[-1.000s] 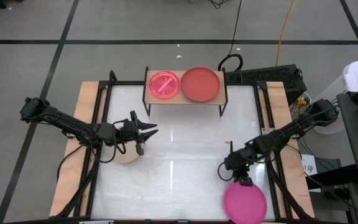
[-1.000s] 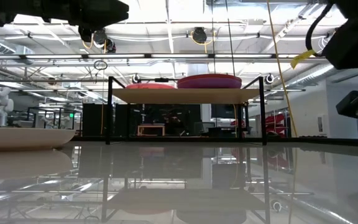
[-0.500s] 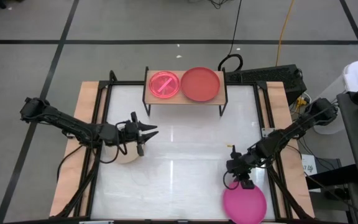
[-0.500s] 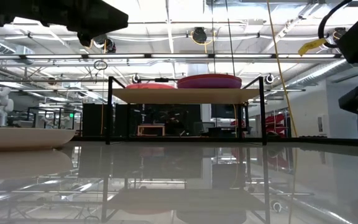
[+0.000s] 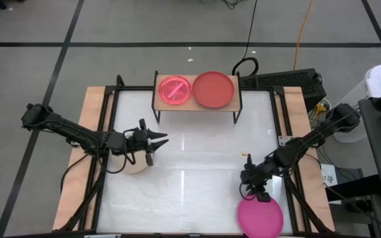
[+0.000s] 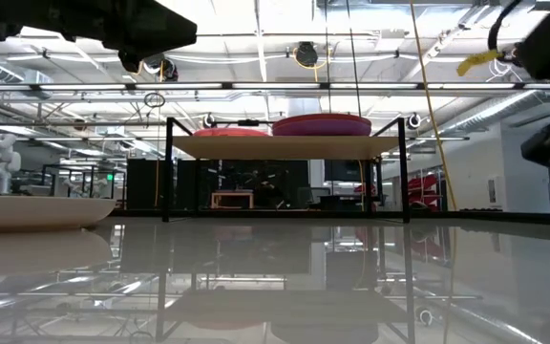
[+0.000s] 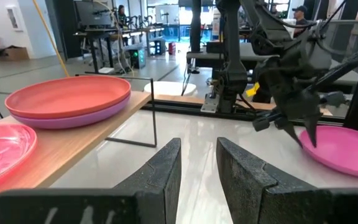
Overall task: Place and stack plates onto a shelf
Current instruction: Stack the big pink plate on top of the big orange plate on the shelf
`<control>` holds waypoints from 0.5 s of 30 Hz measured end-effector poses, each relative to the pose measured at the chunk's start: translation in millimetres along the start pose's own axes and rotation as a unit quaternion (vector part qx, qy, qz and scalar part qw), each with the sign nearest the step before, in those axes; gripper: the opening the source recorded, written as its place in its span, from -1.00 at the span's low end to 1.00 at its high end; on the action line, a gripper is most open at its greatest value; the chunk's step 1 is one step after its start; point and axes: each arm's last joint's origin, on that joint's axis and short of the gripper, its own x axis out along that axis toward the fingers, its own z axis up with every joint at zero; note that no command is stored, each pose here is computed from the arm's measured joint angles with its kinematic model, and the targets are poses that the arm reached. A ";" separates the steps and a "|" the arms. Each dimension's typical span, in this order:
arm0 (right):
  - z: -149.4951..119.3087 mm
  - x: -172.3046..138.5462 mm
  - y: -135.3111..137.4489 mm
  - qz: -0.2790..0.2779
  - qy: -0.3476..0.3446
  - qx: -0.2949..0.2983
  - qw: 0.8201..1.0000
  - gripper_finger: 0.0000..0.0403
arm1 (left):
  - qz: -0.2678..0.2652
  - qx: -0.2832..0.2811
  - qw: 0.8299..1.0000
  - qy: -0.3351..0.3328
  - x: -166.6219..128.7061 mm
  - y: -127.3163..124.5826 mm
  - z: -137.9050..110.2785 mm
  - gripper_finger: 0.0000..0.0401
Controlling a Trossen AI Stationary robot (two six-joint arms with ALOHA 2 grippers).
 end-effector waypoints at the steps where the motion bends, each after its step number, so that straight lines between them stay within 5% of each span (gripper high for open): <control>1: 1.6 -1.9 1.7 0.007 -0.011 -0.003 1.000 -0.53 | 0.000 0.000 1.000 0.000 0.0 0.0 0.0 -0.47; 15: -7.0 10.9 3.7 0.002 0.035 0.008 0.999 -0.35 | 0.000 -0.004 1.000 0.003 0.0 0.0 -0.5 -0.47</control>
